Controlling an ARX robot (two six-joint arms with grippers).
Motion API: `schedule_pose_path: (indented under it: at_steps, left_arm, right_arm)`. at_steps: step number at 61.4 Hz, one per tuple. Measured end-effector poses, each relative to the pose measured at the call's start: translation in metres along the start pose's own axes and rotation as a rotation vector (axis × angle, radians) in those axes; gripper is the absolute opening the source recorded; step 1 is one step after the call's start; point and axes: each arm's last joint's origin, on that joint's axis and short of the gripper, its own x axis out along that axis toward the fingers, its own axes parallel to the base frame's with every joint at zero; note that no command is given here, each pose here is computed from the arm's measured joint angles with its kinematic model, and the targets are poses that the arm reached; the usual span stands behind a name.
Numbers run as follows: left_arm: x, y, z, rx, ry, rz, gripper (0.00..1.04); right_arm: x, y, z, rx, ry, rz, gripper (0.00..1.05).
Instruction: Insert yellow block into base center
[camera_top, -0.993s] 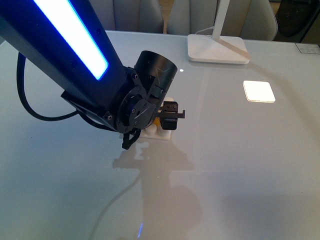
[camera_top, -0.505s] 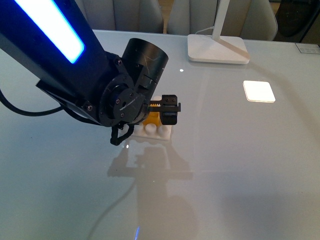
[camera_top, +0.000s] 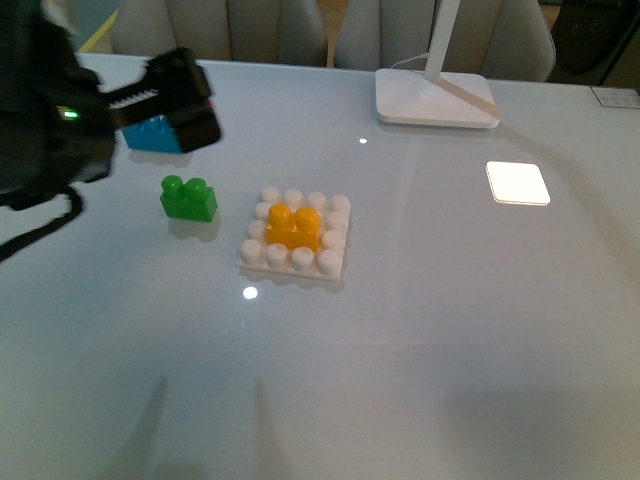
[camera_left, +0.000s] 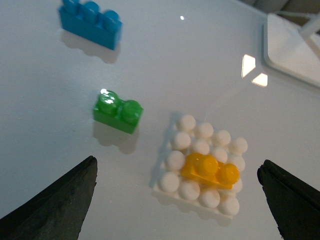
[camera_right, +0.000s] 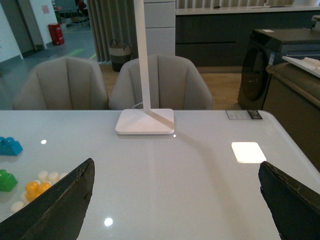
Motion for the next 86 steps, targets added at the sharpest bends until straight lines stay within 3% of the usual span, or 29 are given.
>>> schedule_pose_path:
  at_steps: [4,10,17,21,30,53,86]
  left_arm:
    - [-0.013,0.014,0.000,0.020,-0.089,0.016,0.93]
    - [-0.044,0.040,-0.007,0.162,-0.370,-0.033,0.75]
    - [-0.076,0.050,0.001,0.275,-0.553,-0.053,0.55]
    - [-0.088,0.055,0.002,0.306,-0.576,-0.054,0.44]
    - [-0.119,0.073,-0.006,0.346,-0.558,-0.036,0.03]
    - [-0.163,0.093,-0.007,0.349,-0.566,-0.028,0.03]
    - [-0.190,0.096,-0.018,0.352,-0.580,-0.037,0.03]
  right_arm:
    - [0.000,0.000,0.000,0.000,0.000,0.000,0.96]
    - [0.000,0.000,0.000,0.000,-0.001,-0.001,0.96]
    - [0.000,0.000,0.000,0.000,0.000,0.000,0.96]
    - [0.000,0.000,0.000,0.000,0.000,0.000,0.96]
    - [0.000,0.000,0.000,0.000,0.000,0.000,0.96]
    - [0.000,0.000,0.000,0.000,0.000,0.000,0.96]
    - [0.000,0.000,0.000,0.000,0.000,0.000,0.96]
